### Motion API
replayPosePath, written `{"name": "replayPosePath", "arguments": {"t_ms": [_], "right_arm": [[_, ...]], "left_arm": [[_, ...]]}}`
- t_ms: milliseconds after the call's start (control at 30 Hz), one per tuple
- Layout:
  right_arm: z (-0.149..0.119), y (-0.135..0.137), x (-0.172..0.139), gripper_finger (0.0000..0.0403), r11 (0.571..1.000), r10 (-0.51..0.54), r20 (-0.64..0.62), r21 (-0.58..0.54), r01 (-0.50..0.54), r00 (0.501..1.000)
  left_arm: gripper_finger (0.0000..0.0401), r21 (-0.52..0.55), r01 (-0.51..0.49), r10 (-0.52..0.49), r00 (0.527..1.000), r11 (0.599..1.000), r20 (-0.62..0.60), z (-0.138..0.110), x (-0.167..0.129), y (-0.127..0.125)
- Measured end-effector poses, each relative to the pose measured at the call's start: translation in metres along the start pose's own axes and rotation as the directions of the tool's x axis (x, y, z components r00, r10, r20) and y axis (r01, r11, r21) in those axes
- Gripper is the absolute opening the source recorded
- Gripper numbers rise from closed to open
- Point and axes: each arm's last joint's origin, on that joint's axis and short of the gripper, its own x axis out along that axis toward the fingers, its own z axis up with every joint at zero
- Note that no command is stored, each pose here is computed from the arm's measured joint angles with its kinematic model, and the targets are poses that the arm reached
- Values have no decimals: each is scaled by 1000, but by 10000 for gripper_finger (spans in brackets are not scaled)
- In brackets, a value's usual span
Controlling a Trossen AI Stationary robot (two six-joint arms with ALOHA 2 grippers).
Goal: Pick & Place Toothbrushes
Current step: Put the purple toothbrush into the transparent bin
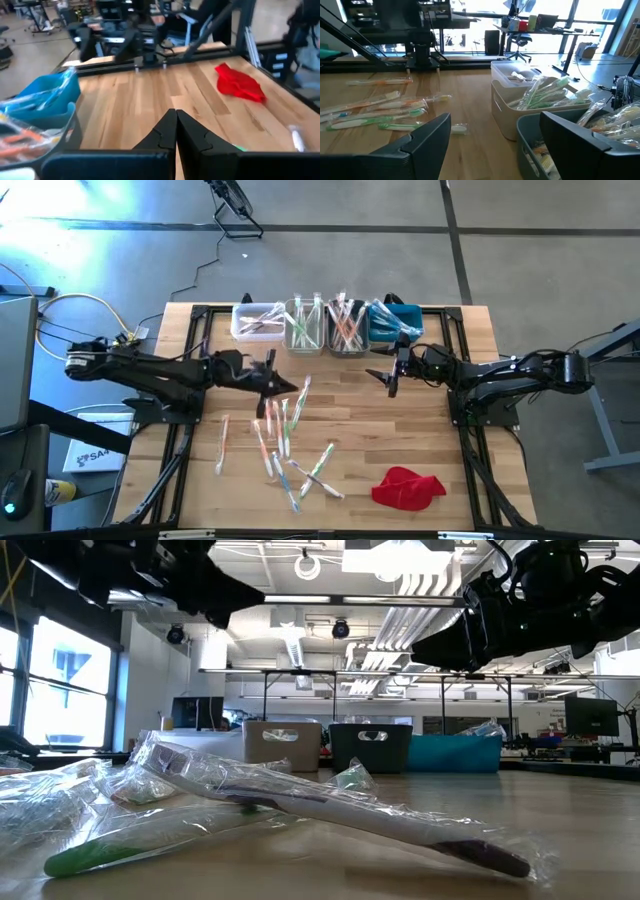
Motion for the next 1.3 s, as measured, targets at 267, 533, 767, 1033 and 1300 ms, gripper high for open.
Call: {"name": "replayPosePath", "arguments": {"t_ms": [267,533,767,1033,1300], "right_arm": [[0,0,0,298,1000,0,0,0,0,1000],[0,0,0,298,1000,0,1,0,0,1000],[0,0,0,298,1000,0,0,7,0,1000],[0,0,0,298,1000,0,0,8,0,1000],[0,0,0,298,1000,1,-1,8,-1,1000]], "left_arm": [[1,49,-6,14,984,999,-178,19,14,-23],[1,83,114,-93,969,990,-230,38,31,-49],[1,99,214,-175,935,972,-310,41,51,-76],[1,-4,242,-218,866,970,-450,35,72,-97],[3,-55,267,-259,835,962,-486,28,79,-105]]}}
